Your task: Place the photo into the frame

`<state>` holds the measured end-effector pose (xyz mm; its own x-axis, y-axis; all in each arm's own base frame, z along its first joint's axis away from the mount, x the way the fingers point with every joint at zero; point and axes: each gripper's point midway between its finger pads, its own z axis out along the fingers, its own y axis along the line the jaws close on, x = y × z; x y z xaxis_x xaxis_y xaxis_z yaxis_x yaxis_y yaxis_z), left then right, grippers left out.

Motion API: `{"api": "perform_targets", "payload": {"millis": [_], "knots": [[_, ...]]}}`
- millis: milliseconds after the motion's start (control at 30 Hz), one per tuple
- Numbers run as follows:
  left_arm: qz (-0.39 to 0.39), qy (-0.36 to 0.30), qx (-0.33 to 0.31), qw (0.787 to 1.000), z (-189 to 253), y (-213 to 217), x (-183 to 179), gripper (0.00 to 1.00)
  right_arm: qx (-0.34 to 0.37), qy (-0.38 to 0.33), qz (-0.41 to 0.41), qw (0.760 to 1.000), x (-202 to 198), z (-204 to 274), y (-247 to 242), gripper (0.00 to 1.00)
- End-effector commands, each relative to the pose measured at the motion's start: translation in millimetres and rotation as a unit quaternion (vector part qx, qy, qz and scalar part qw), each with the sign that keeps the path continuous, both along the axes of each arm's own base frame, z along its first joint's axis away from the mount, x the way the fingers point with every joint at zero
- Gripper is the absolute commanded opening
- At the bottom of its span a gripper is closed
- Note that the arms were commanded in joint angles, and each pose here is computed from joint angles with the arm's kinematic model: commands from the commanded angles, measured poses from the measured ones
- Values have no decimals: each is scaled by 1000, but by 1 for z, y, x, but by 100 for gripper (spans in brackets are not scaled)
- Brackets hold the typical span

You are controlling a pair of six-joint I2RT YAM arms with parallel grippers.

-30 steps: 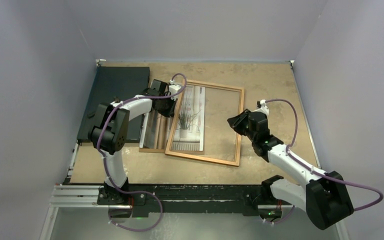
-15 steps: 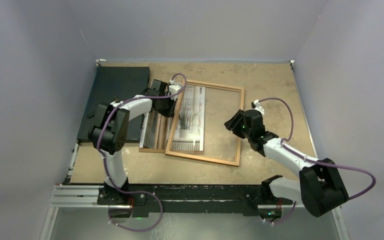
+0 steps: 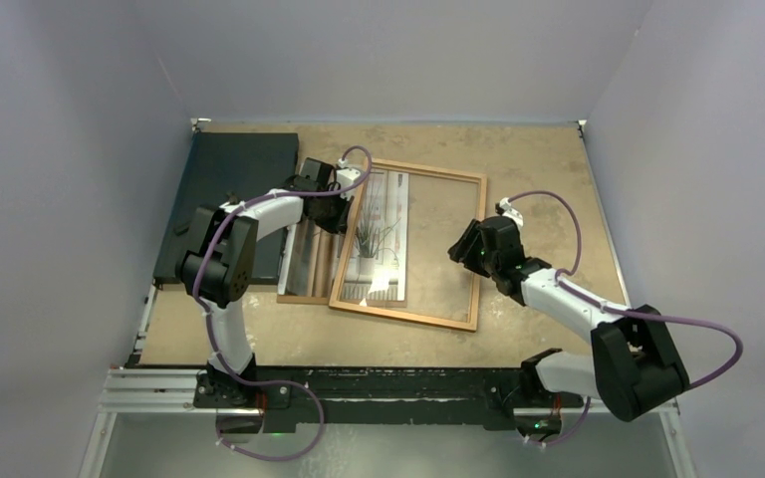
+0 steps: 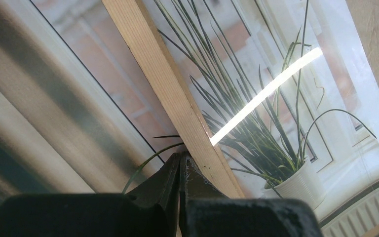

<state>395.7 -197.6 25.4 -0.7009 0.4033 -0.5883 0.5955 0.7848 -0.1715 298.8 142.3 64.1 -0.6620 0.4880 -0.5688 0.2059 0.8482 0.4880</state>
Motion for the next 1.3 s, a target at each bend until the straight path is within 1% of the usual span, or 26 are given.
{"api": "perform_targets", "payload": {"millis": [0,100,133,200,233,400,800,967,1067,1167,1267], "knots": [[-8,13,-6,1000,1,-3,-11,0,-26,-22,2,999,11,15,-3,57],[-7,12,-3,1000,0,-2,-11,0,-36,-18,7,999,10,14,-5,59],[-6,12,-2,1000,0,-2,-10,0,-40,-16,8,999,9,14,-6,60],[-6,13,-2,1000,-1,-1,-11,0,-44,-16,11,999,8,15,-7,69],[-6,13,-2,1000,-1,-1,-11,0,-44,-17,13,999,7,17,-7,70],[-5,14,-2,1000,-2,-1,-11,0,-40,-20,18,999,6,18,-5,74],[-4,13,0,1000,-1,0,-9,0,-62,1,7,998,-2,16,-16,75],[-3,14,-1,1000,-2,1,-9,0,-54,-4,7,998,-1,22,-14,75],[-2,13,-1,1000,0,2,-9,0,-42,6,13,999,-5,23,-9,74],[-2,14,-1,1000,0,2,-9,0,-50,-25,-1,998,9,43,-12,73],[-1,13,-2,1000,1,2,-7,0,-65,-71,-18,995,35,74,-17,71]]}}
